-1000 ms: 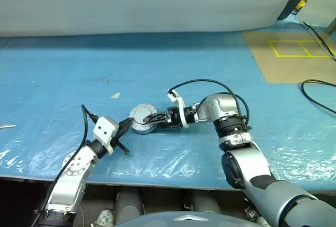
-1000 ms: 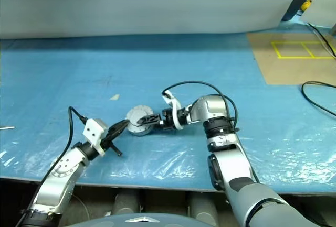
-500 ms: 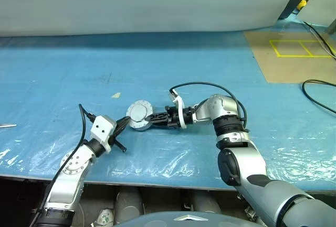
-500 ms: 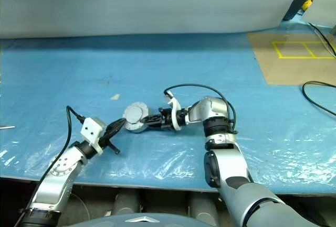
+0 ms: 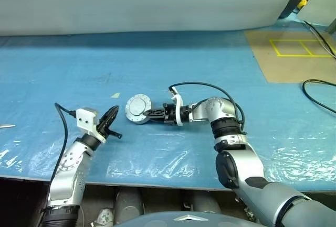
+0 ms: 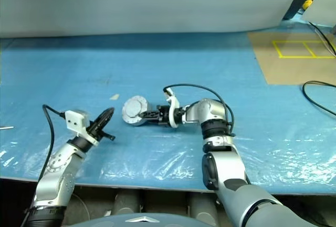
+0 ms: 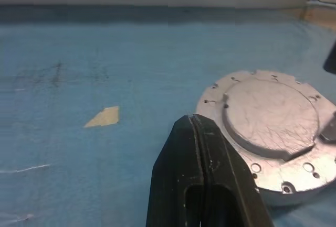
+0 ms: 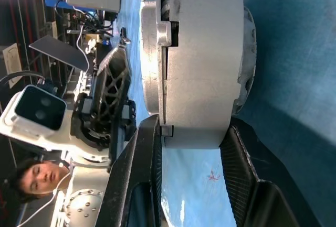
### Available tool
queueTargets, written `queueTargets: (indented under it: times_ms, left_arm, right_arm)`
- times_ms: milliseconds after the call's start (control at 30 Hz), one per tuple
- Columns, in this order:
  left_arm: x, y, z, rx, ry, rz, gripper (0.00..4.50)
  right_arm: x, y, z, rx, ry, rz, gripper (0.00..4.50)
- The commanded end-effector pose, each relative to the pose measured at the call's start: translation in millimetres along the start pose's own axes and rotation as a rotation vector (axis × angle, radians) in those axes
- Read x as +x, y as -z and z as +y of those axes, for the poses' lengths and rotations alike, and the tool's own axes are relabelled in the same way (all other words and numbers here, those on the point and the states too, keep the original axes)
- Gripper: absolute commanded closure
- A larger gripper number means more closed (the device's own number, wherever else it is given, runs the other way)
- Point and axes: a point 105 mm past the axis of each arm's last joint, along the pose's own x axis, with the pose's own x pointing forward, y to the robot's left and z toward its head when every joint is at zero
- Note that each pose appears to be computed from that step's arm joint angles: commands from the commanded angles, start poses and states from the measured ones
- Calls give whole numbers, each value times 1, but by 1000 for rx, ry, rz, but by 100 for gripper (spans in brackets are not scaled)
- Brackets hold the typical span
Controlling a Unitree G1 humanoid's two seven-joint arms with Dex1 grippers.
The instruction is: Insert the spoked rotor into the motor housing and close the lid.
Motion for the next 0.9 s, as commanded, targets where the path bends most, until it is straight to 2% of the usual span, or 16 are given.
queueTargets:
  times_ms: [33, 167, 267, 600, 667, 800, 900]
  left_arm:
    - [-2, -9, 17, -87, -107, -64, 450]
    - [0, -9, 20, -286, -162, -129, 450]
    - [3, -22, 13, -484, -147, -231, 395]
    - [9, -43, 6, -736, -79, -365, 62]
    - [11, -40, 9, -773, -99, -353, 4]
    - [20, -33, 3, -917, -73, -290, 4]
    - [28, -33, -9, -964, -19, -228, 4]
  right_arm:
    - [1, -12, 27, -60, -115, -66, 333]
    - [2, -18, 43, -57, -191, -104, 333]
    - [2, -25, 53, -50, -238, -152, 333]
    - [2, -45, 62, -40, -273, -274, 333]
    - [1, -47, 64, -39, -290, -287, 333]
    - [1, -46, 69, -57, -310, -276, 333]
    - [4, -43, 72, -63, -324, -258, 333]
